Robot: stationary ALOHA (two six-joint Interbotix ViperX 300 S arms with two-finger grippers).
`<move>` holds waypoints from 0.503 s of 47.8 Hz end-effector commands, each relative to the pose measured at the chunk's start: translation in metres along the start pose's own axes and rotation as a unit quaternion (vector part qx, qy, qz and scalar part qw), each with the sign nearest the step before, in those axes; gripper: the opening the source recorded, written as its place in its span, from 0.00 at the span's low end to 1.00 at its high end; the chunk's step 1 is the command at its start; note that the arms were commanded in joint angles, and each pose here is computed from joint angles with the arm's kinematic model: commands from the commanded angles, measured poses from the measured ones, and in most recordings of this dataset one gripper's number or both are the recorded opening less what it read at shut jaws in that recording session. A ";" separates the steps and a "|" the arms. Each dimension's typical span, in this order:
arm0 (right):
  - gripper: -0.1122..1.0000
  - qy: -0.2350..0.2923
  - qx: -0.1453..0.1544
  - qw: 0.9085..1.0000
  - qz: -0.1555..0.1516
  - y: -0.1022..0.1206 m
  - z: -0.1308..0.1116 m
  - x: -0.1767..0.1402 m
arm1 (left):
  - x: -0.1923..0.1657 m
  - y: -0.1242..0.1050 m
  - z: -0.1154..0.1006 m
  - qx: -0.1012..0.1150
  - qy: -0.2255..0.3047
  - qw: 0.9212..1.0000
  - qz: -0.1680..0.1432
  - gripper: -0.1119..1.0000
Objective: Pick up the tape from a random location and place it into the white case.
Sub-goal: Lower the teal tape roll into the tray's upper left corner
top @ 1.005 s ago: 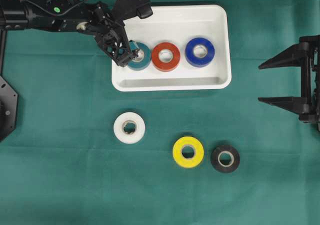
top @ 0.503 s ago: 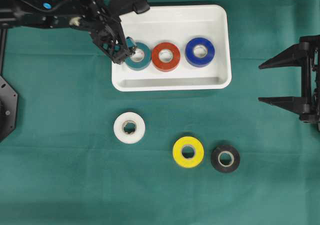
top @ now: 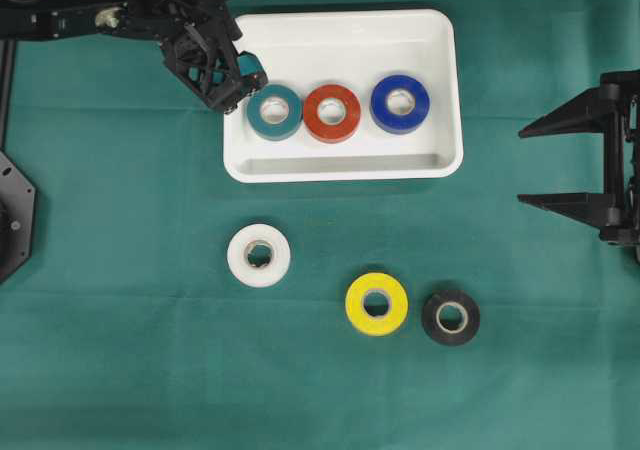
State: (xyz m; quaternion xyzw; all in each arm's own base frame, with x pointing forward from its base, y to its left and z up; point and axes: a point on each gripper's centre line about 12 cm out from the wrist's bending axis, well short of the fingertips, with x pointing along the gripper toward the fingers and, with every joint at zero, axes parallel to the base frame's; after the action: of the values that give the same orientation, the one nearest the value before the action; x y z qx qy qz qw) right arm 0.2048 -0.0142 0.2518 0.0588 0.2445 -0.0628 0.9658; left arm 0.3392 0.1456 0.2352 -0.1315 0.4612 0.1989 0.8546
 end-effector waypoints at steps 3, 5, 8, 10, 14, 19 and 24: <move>0.85 -0.011 0.001 1.000 0.002 0.001 0.009 -0.002 | -0.016 -0.027 0.005 0.033 -0.025 0.999 -0.022 0.98; 0.85 -0.011 0.001 1.000 0.002 0.001 0.009 -0.002 | -0.019 -0.037 0.005 0.044 -0.031 0.998 -0.031 0.98; 0.85 -0.011 0.001 1.000 0.002 0.001 0.009 -0.002 | -0.023 -0.054 0.004 0.062 -0.040 0.996 -0.045 0.98; 0.85 -0.013 0.001 1.000 0.002 0.001 0.010 -0.002 | -0.027 -0.067 0.002 0.077 -0.046 0.994 -0.056 0.98; 0.85 -0.012 0.001 1.000 0.002 0.002 0.010 -0.002 | -0.034 -0.086 -0.002 0.098 -0.055 0.991 -0.074 0.98; 0.85 -0.012 0.002 1.000 0.002 0.001 0.009 -0.002 | -0.041 -0.108 -0.009 0.123 -0.064 0.986 -0.096 0.98; 0.85 -0.013 0.002 1.000 0.002 0.001 0.010 -0.002 | -0.045 -0.120 -0.012 0.136 -0.072 0.982 -0.108 0.98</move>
State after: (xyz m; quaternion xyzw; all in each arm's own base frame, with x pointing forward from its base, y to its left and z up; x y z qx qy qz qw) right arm 0.2048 -0.0142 0.2518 0.0603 0.2444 -0.0631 0.9657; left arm 0.3631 0.0310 0.2565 -0.0539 0.4286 0.0585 0.9000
